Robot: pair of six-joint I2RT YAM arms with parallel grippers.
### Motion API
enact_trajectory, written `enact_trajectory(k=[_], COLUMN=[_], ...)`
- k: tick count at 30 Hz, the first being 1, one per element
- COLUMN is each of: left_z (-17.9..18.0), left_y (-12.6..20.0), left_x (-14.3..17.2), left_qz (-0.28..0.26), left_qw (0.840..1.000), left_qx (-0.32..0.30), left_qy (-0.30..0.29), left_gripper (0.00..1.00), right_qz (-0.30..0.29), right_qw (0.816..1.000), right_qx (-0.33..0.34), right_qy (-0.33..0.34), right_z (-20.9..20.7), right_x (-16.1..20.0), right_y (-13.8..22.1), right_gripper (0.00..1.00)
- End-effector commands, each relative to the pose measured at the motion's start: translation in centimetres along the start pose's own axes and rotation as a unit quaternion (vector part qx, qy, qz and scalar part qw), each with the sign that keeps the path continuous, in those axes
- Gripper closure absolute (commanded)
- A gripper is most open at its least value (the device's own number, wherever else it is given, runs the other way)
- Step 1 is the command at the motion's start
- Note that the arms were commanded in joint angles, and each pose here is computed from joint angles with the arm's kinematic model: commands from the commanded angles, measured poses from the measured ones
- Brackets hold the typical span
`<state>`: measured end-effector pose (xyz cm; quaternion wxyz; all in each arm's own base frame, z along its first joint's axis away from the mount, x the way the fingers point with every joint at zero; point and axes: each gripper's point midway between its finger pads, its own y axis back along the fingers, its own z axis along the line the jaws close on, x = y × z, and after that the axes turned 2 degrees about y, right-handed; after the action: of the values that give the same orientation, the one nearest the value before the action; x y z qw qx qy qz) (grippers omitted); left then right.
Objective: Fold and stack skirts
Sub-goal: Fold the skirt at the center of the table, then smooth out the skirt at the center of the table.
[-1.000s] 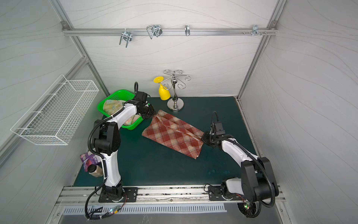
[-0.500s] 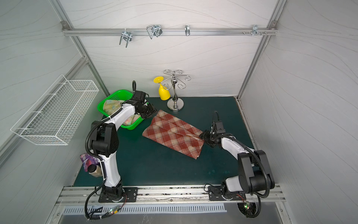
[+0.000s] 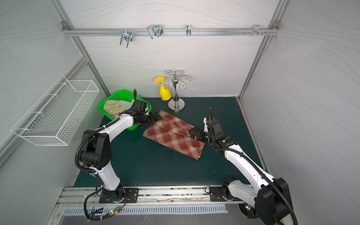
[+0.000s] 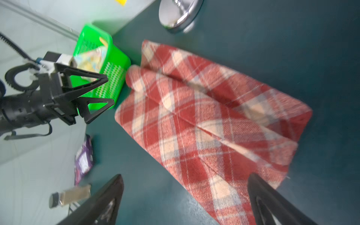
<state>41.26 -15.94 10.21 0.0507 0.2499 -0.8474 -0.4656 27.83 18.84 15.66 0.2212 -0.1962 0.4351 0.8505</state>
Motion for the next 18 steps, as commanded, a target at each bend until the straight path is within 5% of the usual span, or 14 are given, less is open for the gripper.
enact_trajectory(k=[1,18], left_z=[-0.9,-1.4], left_y=[-1.1,-6.3], left_x=[-0.5,-2.3], left_qz=[-0.001,0.005], left_qw=[1.0,0.999], left_qx=[0.026,0.035], left_qy=[0.001,0.011], left_gripper=[0.01,0.01], right_qz=[0.033,0.101], right_qw=[0.999,0.993], right_qx=[0.016,0.045], right_qy=[-0.004,-0.038], right_z=[-1.5,-5.1], right_x=[1.7,5.7], right_y=[-2.1,-7.9], right_gripper=[0.01,0.01])
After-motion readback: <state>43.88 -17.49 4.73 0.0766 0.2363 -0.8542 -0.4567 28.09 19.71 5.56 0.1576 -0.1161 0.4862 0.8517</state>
